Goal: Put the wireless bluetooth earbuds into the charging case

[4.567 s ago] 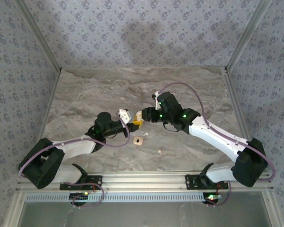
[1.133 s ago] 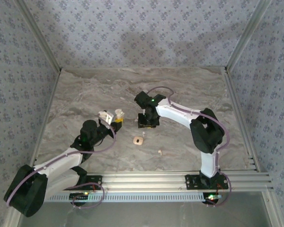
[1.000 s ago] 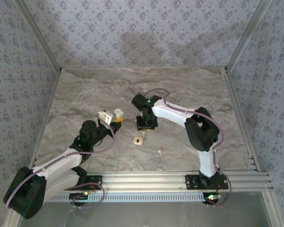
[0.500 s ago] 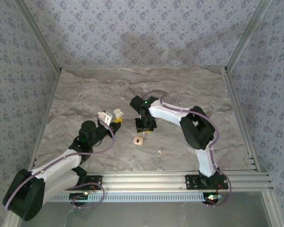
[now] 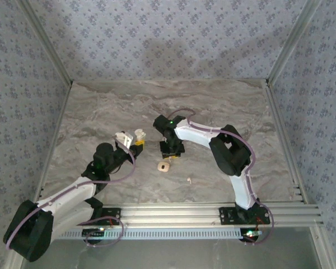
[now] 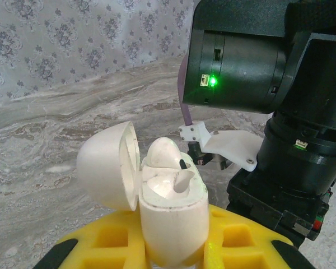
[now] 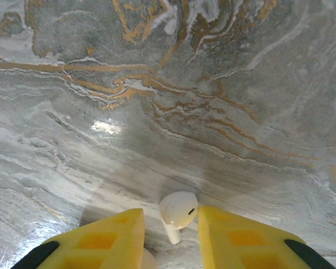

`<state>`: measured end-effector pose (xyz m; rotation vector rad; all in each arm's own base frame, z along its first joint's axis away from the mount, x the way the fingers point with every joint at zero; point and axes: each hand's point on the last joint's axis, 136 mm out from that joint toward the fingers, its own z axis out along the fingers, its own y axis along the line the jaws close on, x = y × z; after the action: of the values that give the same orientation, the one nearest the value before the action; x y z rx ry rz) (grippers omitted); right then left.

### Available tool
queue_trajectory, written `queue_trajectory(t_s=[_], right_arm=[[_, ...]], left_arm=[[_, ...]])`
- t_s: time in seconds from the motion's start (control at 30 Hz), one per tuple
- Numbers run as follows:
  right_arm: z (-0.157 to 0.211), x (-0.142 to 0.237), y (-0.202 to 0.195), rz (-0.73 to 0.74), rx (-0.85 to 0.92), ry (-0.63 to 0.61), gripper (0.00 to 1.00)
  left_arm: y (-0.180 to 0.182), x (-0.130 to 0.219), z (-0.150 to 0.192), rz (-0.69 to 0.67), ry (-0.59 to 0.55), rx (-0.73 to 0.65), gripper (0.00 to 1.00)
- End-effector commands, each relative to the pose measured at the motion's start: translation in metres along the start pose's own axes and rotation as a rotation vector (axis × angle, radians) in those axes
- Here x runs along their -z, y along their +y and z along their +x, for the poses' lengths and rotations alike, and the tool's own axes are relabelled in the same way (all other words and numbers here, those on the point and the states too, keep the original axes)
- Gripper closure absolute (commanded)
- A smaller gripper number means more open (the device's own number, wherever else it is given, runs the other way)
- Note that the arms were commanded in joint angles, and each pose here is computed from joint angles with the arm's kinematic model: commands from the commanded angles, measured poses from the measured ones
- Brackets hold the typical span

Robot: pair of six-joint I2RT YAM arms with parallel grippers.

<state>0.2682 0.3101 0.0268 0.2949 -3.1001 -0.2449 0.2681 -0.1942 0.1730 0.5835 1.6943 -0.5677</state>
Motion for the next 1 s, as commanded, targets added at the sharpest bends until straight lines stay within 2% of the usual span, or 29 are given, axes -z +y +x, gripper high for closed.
queue_trajectory(t_s=[0.0, 0.4, 0.57, 0.8, 0.97], right_arm=[[-0.001, -0.005, -0.001, 0.009, -0.001, 0.009, 0.67], [-0.004, -0.012, -0.007, 0.022, -0.005, 0.006, 0.67], [-0.007, -0.008, -0.01, 0.033, -0.001, -0.016, 0.72], [-0.014, 0.005, -0.019, -0.001, -0.026, -0.111, 0.74], [-0.019, 0.017, -0.025, -0.072, -0.097, -0.224, 0.75]], left_arm=[[0.003, 0.001, -0.004, -0.011, -0.018, -0.016, 0.91], [0.003, 0.001, -0.005, -0.011, -0.018, -0.018, 0.91], [0.002, 0.0, -0.003, -0.007, -0.01, -0.019, 0.91], [-0.002, -0.003, 0.002, 0.025, 0.003, -0.017, 0.91], [-0.007, -0.008, 0.002, 0.057, -0.001, 0.0, 0.91]])
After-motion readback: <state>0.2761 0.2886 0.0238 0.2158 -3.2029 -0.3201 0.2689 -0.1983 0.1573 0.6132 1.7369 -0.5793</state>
